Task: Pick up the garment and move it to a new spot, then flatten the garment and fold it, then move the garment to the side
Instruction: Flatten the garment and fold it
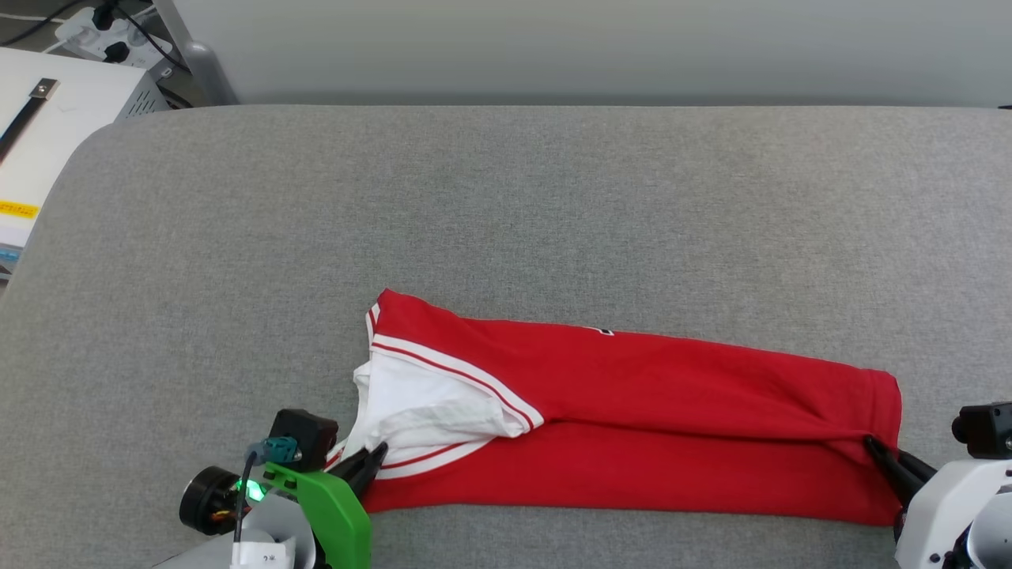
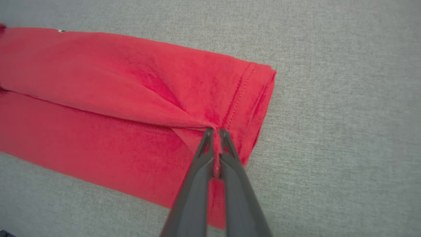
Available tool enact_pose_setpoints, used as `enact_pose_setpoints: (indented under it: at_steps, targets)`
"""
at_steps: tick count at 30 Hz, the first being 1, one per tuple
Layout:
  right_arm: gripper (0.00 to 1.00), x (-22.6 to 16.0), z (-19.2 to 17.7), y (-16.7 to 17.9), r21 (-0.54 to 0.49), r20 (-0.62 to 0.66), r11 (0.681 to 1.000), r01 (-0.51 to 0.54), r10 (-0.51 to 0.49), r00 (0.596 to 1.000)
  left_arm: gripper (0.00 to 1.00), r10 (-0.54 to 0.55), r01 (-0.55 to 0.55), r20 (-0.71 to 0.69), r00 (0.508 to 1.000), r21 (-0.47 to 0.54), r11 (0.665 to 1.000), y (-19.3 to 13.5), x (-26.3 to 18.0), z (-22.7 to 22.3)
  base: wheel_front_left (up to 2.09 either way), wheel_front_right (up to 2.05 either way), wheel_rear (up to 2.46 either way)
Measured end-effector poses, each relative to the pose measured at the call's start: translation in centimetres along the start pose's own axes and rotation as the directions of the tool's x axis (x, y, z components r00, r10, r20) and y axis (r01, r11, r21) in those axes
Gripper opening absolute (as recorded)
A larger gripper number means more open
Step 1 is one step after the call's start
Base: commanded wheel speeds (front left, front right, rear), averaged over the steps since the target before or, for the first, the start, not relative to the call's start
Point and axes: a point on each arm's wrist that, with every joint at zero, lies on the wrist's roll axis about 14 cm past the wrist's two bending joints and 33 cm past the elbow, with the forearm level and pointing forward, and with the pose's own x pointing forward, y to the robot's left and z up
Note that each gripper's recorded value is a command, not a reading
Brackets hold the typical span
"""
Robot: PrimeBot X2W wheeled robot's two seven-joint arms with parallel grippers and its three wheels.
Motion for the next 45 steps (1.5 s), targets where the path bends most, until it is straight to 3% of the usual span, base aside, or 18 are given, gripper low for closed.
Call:
enact_pose_setpoints:
  at_steps: [4, 5, 6, 7, 8, 14, 21, 28, 33, 45]
  targets:
    - [0.0, 0.3, -1.3, 0.3, 0.029, -0.042, 1.0, 0.004, -0.003, 0.999, 0.0, 0.011, -0.011, -0.004, 1.0, -0.02, 1.0, 0.2, 0.6, -0.5, 0.0, 0.0, 0.0]
    - [0.18, 0.4, -1.5, 0.4, 0.034, -0.046, 0.999, 0.003, -0.001, 0.999, 0.0, 0.018, -0.018, -0.003, 1.0, -0.021, 1.0, 0.4, 0.7, -0.7, 0.0, 0.0, 0.0]
    - [0.97, 0.5, -1.7, 0.5, 0.038, -0.05, 0.999, 0.001, 0.001, 0.999, 0.33, 0.023, -0.023, 0.001, 1.0, -0.023, 0.999, 0.5, 0.8, -0.7, 0.0, 0.0, 0.0]
    - [1.0, 0.6, -1.7, 0.6, 0.041, -0.052, 0.999, -0.001, 0.003, 0.999, 0.93, 0.028, -0.028, 0.005, 1.0, -0.022, 0.999, 0.6, 0.9, -0.7, 0.0, 0.0, 0.0]
    - [1.0, 0.6, -1.6, 0.8, 0.045, -0.047, 0.999, -0.003, 0.005, 0.999, 1.0, 0.034, -0.034, 0.02, 0.999, -0.017, 0.999, 0.7, 0.9, -0.5, 0.0, 0.0, 0.0]
    - [1.0, -0.1, 1.6, 0.7, 0.029, 0.054, 1.0, -0.006, 0.004, 0.999, 1.0, 0.133, -0.133, 0.165, 0.977, -0.01, 0.991, 2.5, 0.5, 3.3, 0.0, 0.0, 0.0]
    - [1.0, -1.6, 5.9, -0.9, 0.059, 0.157, 0.998, 0.019, -0.028, 0.987, 1.0, 0.253, -0.278, 0.396, 0.883, 0.007, 0.961, 3.9, -1.9, 8.9, 0.0, 0.0, 0.0]
    - [1.0, -1.6, 4.3, -1.8, 0.186, -0.005, 0.982, -0.01, 0.011, 1.0, 1.0, 0.342, -0.386, 0.497, 0.798, -0.016, 0.922, 4.9, -4.0, 10.0, 0.0, 0.0, 0.0]
    - [1.0, -1.2, 1.5, -2.2, 0.259, -0.155, 0.966, -0.003, 0.045, 0.987, 1.0, 0.398, -0.446, 0.549, 0.735, -0.05, 0.894, 5.8, -5.2, 10.7, 0.0, 0.0, 0.0]
    - [1.0, 1.7, -2.4, -0.8, 0.278, -0.299, 0.961, -0.008, 0.095, 0.95, 1.0, 0.472, -0.525, 0.593, 0.652, -0.096, 0.846, 6.5, -7.0, 10.4, 0.0, 0.0, 0.0]
